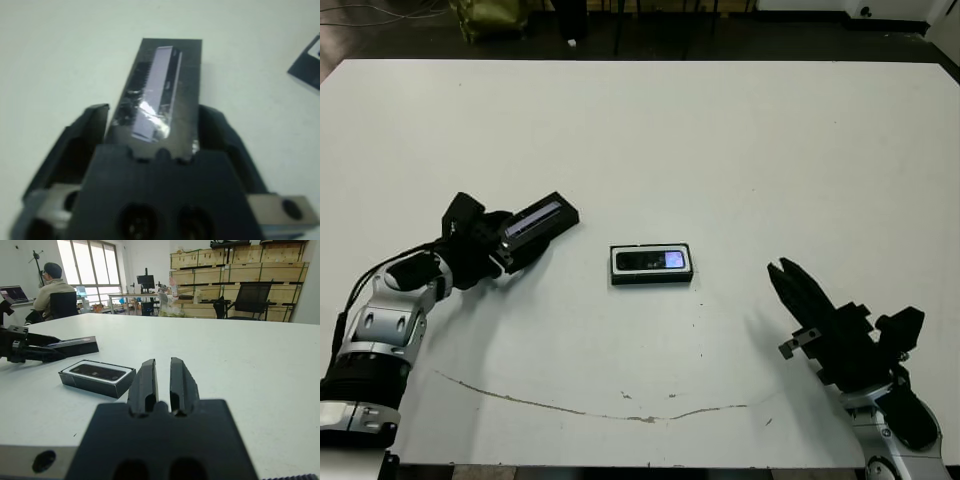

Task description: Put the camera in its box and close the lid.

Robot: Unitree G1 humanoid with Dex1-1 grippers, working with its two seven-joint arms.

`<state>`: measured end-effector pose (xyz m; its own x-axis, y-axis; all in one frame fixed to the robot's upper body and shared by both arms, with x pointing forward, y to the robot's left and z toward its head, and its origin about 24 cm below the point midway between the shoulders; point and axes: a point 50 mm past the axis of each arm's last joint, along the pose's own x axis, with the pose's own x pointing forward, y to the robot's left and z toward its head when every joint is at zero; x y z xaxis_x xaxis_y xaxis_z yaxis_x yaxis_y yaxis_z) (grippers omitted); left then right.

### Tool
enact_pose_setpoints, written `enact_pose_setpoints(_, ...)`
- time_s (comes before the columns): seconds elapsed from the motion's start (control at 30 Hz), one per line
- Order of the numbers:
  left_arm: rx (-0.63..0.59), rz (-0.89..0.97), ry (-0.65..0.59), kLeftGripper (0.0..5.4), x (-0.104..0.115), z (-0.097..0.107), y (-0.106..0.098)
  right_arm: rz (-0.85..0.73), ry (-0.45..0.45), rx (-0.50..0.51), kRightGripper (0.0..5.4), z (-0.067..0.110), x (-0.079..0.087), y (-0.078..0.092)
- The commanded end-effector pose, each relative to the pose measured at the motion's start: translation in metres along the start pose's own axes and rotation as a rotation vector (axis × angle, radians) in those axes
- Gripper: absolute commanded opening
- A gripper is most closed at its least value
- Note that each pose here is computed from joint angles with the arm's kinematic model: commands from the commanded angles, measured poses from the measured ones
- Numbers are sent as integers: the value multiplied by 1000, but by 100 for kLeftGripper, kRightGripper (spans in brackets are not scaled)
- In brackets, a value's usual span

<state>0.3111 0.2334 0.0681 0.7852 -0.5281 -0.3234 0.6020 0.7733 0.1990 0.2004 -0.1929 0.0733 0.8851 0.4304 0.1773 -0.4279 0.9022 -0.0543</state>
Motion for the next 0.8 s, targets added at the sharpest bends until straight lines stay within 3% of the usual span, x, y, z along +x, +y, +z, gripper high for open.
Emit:
enact_pose_setpoints(0.03, -34, -44, 70, 254, -4, -16, -2, -4, 28, -13, 0, 0, -2, -1)
enact_pose_setpoints(0.5, -18, -94, 40, 251, -9, -6, 3, -27, 48, -10, 0, -3, -3, 1)
enact_pose_setpoints(0.8, 60, -90, -174, 251, -16, 42, 5, -33, 58, 10, 0, -5, -3, 2)
